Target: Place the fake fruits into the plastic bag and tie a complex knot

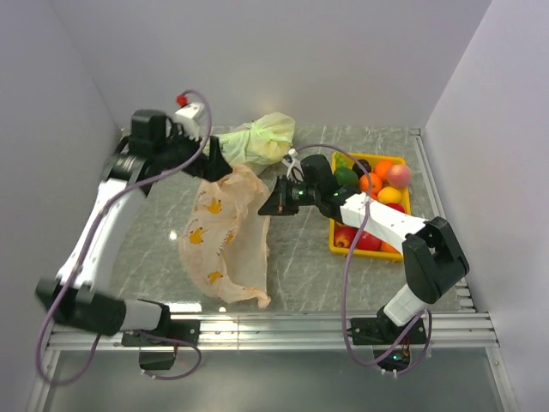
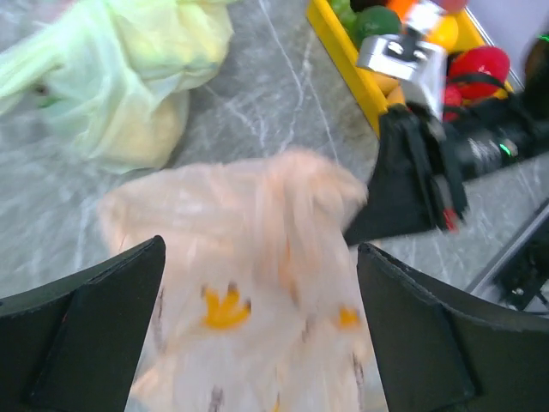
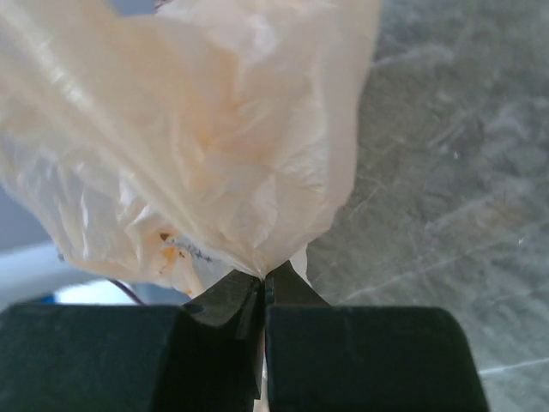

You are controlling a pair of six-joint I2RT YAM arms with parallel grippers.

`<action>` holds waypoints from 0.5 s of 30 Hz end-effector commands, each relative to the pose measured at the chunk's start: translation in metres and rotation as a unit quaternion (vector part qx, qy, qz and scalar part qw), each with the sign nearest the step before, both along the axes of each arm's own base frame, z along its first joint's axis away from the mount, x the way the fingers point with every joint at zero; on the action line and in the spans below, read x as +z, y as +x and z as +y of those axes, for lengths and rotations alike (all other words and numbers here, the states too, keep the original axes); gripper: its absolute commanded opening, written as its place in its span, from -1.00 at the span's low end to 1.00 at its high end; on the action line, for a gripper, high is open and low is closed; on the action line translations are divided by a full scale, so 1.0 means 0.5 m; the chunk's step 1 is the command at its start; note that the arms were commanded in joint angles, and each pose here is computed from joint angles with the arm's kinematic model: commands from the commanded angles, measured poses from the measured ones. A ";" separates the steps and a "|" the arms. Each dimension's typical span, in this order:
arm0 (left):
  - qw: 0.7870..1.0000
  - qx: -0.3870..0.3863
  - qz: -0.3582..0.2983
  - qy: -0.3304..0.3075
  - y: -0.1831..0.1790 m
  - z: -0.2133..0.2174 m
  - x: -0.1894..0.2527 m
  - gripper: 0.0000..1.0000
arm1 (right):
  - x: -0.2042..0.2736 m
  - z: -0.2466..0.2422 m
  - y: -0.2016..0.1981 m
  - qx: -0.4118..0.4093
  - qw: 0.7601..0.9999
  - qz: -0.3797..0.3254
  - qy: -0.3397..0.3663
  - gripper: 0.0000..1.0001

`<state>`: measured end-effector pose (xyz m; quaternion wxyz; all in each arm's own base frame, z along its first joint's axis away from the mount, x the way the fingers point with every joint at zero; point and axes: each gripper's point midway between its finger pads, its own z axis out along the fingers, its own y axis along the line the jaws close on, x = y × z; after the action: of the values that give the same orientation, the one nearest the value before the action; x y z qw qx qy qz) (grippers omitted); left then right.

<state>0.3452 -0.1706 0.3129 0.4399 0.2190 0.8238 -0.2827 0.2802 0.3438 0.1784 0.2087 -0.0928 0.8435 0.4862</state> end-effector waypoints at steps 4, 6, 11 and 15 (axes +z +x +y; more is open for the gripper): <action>0.995 0.033 -0.083 0.043 -0.168 0.081 0.041 0.99 | 0.016 0.011 0.015 -0.047 0.993 0.093 0.063 -1.00; 0.997 0.015 -0.042 0.067 -0.209 0.083 -0.032 0.99 | 0.015 0.016 0.016 -0.047 0.991 0.101 0.068 -1.00; 0.993 -0.019 -0.055 0.105 -0.232 0.053 -0.086 0.99 | 0.005 0.022 0.015 -0.051 0.987 0.129 0.077 -1.00; 0.987 -0.046 -0.070 0.137 -0.216 0.004 -0.103 0.99 | -0.002 0.017 0.014 -0.061 0.986 0.138 0.069 -1.00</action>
<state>0.2266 -0.1610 0.2604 0.4313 0.3119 0.8215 -0.2047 0.2866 0.3509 0.1730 0.1282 0.0337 0.8392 0.5274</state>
